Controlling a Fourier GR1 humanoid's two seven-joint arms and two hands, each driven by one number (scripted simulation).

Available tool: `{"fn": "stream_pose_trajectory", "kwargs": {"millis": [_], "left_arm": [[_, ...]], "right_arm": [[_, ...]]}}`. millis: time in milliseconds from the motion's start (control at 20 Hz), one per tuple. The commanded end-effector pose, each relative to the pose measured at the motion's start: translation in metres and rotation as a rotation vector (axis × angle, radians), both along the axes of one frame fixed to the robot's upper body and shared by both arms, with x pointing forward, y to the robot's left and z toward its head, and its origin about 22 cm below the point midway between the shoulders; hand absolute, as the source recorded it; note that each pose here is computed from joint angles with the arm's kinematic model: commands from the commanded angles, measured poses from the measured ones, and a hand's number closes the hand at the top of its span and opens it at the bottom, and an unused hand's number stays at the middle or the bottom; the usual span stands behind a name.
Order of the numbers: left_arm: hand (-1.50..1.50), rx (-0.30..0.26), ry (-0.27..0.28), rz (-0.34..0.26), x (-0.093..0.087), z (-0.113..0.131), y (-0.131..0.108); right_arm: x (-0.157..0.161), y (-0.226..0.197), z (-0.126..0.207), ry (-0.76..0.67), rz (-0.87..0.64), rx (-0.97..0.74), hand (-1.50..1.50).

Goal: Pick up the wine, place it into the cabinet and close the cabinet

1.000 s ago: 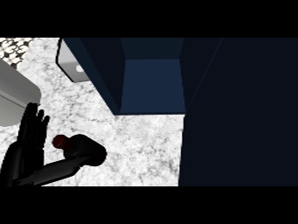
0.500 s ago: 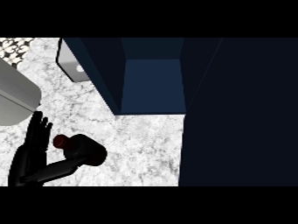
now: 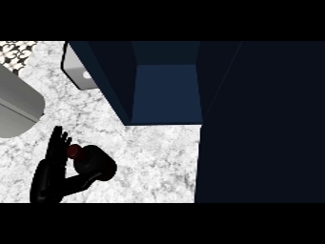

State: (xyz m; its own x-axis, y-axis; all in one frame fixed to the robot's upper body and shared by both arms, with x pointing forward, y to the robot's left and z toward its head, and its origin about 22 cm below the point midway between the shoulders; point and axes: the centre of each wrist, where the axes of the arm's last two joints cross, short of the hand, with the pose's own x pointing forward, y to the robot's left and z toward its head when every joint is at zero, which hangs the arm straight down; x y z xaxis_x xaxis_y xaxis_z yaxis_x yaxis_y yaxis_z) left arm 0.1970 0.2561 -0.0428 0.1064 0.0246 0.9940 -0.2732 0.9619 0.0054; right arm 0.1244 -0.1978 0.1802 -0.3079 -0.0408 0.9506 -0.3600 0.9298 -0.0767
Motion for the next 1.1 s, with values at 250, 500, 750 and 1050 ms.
{"fn": "stream_pose_trajectory", "kwargs": {"millis": [250, 500, 750, 1050], "left_arm": [[-1.50, -0.014, 0.024, -0.042, -0.004, -0.041, -0.019], [-1.50, -0.119, 0.001, 0.003, -0.011, -0.045, -0.026], [-1.50, -0.167, -0.026, 0.027, -0.015, -0.069, -0.019], [-1.50, -0.276, -0.084, 0.091, 0.000, -0.060, -0.015]], "right_arm": [[-0.048, -0.010, 0.036, -0.068, 0.047, 0.070, -1.50], [-0.056, -0.014, 0.036, -0.083, 0.065, 0.050, -1.50], [-0.036, -0.017, 0.027, -0.084, 0.039, 0.046, -1.50], [-0.047, -0.017, 0.031, -0.068, 0.035, 0.055, -1.50]]}}
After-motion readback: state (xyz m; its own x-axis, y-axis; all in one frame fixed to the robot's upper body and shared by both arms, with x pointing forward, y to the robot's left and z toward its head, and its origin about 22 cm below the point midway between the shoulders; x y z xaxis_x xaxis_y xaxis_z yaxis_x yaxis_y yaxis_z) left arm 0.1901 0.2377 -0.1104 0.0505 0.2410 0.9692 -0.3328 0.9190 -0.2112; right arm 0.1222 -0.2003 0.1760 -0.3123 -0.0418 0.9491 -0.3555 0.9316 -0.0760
